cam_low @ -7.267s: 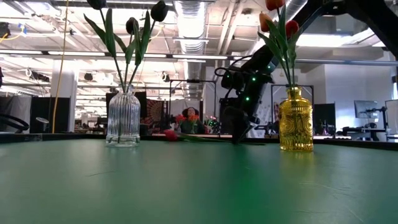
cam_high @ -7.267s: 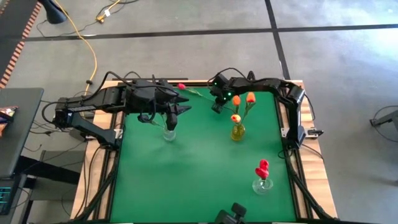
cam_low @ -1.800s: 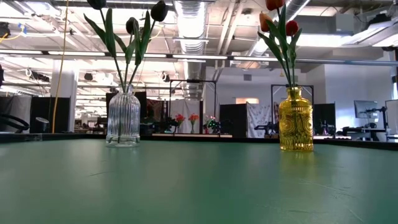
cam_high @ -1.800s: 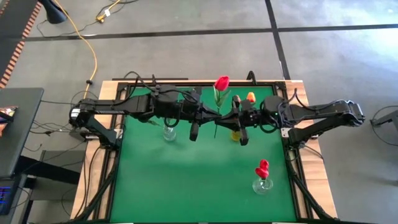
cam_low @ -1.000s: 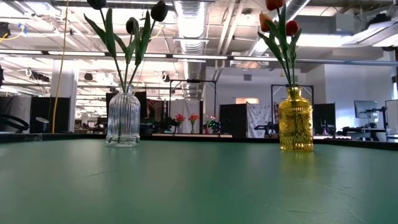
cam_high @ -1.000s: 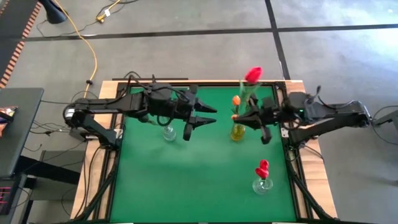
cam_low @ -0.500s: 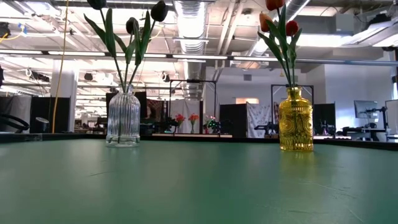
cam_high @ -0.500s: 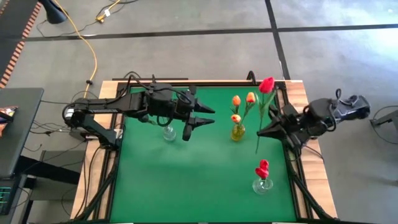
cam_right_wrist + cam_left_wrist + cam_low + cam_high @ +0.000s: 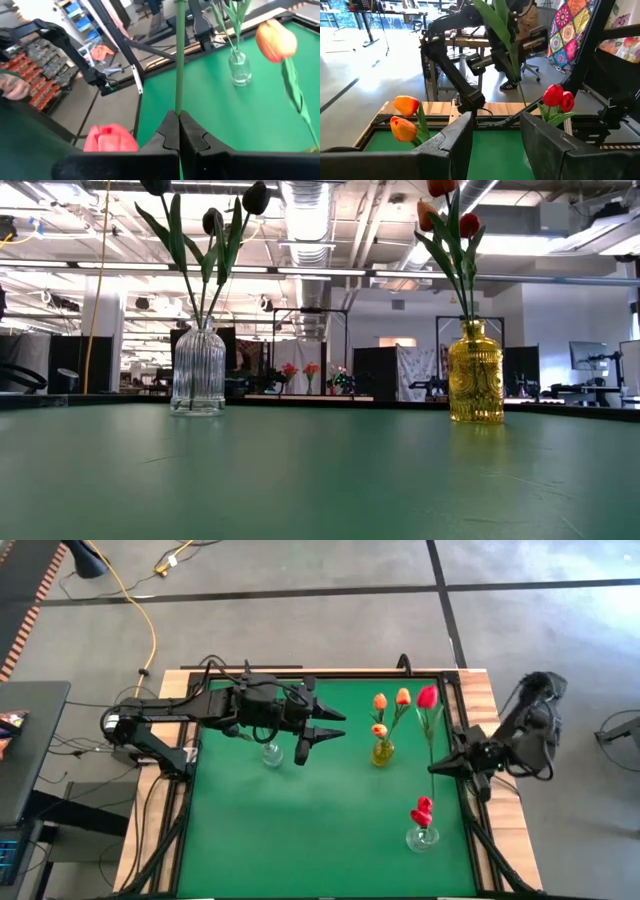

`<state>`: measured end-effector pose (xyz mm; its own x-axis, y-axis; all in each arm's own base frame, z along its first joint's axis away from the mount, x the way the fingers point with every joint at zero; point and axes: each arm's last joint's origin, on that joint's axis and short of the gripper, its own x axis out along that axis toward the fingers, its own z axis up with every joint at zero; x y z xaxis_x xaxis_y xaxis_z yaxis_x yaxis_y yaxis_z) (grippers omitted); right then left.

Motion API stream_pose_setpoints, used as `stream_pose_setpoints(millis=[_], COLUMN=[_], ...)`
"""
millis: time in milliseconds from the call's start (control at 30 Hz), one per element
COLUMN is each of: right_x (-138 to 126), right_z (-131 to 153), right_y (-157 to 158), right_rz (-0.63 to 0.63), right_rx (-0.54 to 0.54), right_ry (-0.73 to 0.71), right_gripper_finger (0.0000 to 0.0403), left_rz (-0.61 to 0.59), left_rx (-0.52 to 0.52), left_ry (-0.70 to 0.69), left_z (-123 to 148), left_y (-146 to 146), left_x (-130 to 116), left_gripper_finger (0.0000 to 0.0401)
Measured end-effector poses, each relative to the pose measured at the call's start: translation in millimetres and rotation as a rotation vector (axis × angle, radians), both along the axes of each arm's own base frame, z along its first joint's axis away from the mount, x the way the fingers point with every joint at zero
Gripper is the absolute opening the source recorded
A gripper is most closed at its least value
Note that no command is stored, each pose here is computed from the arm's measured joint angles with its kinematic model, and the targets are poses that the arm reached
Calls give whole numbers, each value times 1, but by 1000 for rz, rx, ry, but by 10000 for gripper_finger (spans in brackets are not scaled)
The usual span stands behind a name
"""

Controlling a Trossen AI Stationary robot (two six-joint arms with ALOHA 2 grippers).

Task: Sort flowers into vase by color
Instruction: Put the red tulip into the bottom transparent vase

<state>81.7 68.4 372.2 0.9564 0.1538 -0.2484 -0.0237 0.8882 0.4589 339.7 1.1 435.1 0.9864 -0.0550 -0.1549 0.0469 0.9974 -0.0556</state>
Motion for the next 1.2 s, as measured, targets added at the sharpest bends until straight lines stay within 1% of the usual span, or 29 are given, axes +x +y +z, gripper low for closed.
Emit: stream_pose_setpoints(millis=[100, 200, 333, 567, 733, 1067, 1200], right_x=[-6, -11, -18, -21, -15, -7, -5], right_z=[-4, -11, -22, -44, -58, -80, -88], right_y=[10, 21, 40, 71, 88, 110, 117], right_rz=[-36, -108, -165, -178, -213, -253, -253], right_rx=[12, 4, 39, 21, -30, -104, -125], right_ry=[11, 2, -7, 22, 37, 67, 110], right_gripper_finger=[16, 16, 16, 16, 16, 16, 16], left_rz=[0, 12, 21, 23, 25, 13, -7], left_rx=[-1, 1, 2, 16, 16, -8, -28], left_ry=[3, 4, 5, 5, 6, 8, 11], left_z=[0, 0, -1, -1, -1, -1, -1], left_y=[0, 0, 1, 2, 2, 2, 1], left_x=[0, 0, 0, 0, 0, 0, 0], left_gripper_finger=[151, 151, 151, 151, 151, 151, 151])
